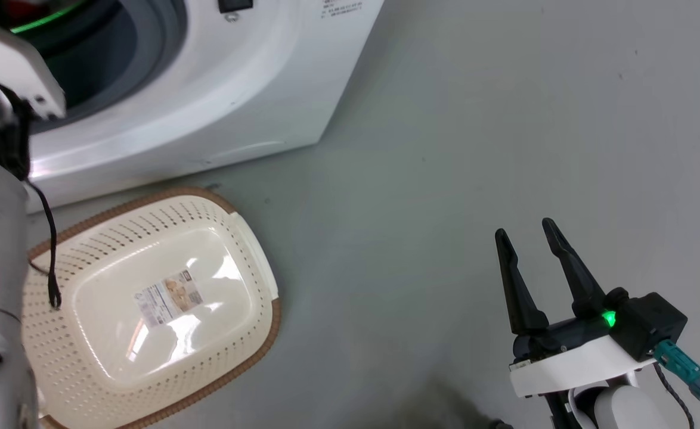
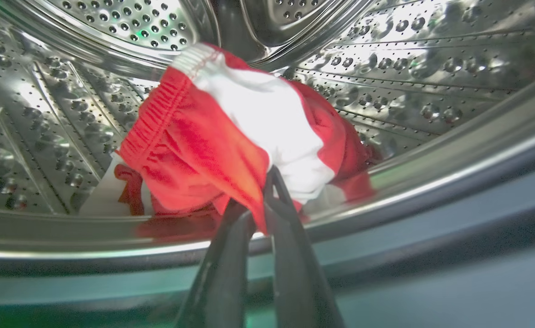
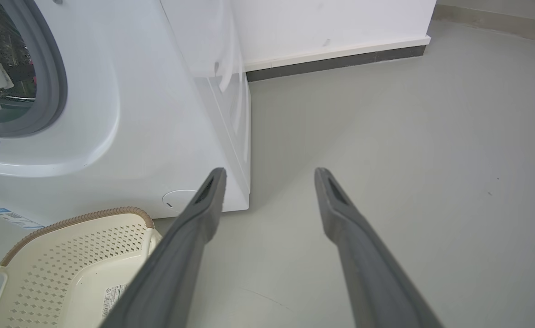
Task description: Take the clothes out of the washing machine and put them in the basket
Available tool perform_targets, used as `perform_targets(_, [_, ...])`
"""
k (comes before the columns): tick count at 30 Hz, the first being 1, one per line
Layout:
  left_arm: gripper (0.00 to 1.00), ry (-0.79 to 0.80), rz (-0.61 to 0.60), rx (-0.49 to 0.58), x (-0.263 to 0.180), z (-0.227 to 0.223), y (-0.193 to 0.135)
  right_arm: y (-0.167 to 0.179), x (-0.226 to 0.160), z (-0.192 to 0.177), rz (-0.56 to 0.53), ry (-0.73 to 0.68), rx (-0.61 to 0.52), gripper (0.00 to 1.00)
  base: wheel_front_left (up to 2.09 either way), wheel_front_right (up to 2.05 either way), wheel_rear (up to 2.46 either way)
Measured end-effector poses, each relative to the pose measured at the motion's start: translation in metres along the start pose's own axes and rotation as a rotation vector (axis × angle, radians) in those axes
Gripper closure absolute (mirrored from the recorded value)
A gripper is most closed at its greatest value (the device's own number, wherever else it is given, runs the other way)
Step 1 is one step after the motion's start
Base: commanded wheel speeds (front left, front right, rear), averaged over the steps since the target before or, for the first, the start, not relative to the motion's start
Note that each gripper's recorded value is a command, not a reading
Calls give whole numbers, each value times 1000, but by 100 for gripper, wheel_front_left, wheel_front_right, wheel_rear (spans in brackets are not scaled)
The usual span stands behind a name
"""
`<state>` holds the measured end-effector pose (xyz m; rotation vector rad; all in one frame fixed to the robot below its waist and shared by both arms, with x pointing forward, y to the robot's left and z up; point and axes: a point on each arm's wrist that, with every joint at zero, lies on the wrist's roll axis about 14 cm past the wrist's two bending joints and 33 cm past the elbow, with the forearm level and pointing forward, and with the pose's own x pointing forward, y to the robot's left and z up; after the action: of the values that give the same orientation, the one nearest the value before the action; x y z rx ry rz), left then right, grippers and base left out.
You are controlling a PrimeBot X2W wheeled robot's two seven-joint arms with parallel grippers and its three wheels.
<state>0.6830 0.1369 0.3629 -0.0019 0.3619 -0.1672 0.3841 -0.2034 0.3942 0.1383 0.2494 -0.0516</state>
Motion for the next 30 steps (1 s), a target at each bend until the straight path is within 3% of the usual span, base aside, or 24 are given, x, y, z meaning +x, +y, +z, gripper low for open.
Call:
perform_targets(8, [100,-98,-6,-15,-52,10,-7,8,-12,21,24,-51,-3,0,0,0,0])
perform_targets(14, [100,-233,5,-7,-94,54,-3,17,-23,38,53,-86,-8,0,0,0,0])
perform_targets(30, [100,-489,29,-9,-213,106,-6,39,-55,70,124,-164,-11,0,0,0,0])
